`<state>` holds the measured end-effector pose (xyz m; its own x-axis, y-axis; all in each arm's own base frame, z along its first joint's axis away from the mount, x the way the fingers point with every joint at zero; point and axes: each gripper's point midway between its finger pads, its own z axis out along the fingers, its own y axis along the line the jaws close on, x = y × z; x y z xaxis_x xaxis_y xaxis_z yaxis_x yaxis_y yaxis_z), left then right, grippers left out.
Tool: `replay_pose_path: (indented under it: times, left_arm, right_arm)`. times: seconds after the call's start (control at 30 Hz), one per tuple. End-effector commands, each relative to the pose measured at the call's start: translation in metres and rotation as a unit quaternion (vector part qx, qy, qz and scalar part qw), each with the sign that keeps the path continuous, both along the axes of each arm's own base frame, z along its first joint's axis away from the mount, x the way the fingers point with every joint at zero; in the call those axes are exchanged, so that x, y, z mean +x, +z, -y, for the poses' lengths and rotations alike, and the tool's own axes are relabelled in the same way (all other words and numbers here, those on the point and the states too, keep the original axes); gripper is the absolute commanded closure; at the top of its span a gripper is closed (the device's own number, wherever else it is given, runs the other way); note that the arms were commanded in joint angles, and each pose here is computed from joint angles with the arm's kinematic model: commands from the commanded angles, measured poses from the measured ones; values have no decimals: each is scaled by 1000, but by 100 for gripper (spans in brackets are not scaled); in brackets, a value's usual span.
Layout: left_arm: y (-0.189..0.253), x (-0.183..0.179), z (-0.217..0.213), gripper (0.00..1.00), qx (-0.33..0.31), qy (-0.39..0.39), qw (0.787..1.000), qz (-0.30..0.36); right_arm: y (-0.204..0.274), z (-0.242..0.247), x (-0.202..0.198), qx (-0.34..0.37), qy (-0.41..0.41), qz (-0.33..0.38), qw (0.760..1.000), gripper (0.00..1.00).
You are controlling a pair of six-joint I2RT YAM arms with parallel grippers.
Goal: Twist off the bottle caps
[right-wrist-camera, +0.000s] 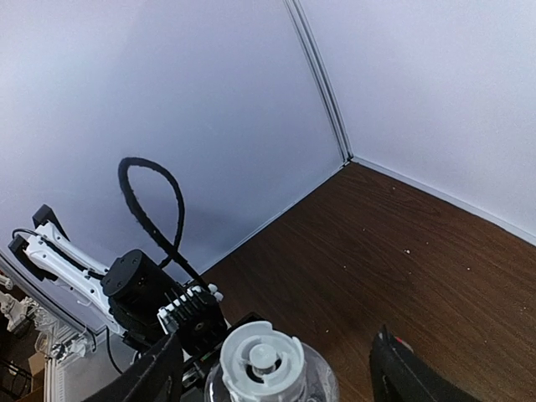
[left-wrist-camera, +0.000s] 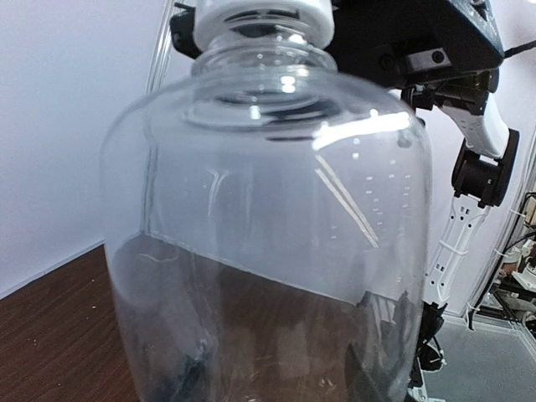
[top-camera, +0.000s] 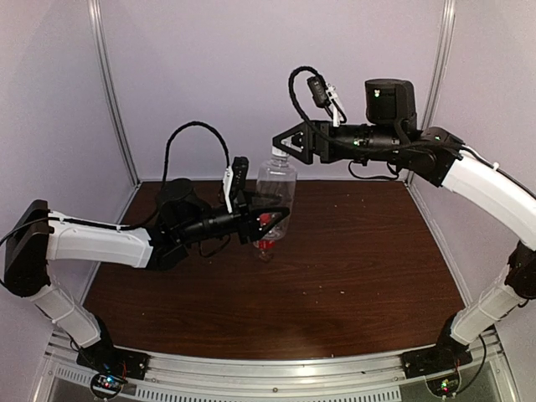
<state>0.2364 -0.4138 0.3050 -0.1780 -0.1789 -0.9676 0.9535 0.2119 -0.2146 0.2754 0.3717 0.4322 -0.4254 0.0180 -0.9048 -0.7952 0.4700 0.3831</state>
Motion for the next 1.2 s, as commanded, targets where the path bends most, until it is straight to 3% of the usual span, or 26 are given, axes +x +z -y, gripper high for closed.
replay_pose_path:
  times: [0.0, 0.4, 0.63, 0.73, 0.93, 1.17]
  left_arm:
    - [32, 2, -2, 57, -41, 8, 998, 43]
    - [31, 1, -3, 57, -39, 8, 998, 44]
    - [38, -9, -4, 57, -45, -15, 997, 54]
    - [42, -23, -5, 57, -48, -50, 996, 62]
    - [51, -63, -13, 57, -59, -145, 985, 70]
    - [59, -80, -23, 56, -77, -179, 979, 67]
  right_arm:
    - [5, -3, 1, 1, -1, 1, 1000, 26]
    - [3, -15, -8, 8, 39, -1, 999, 62]
    - [2, -15, -17, 1, 75, 33, 997, 84]
    - [2, -15, -31, 1, 143, 63, 988, 86]
    - [-2, -12, -72, 5, 306, 129, 943, 85]
    - [3, -7, -82, 39, 386, 134, 912, 80]
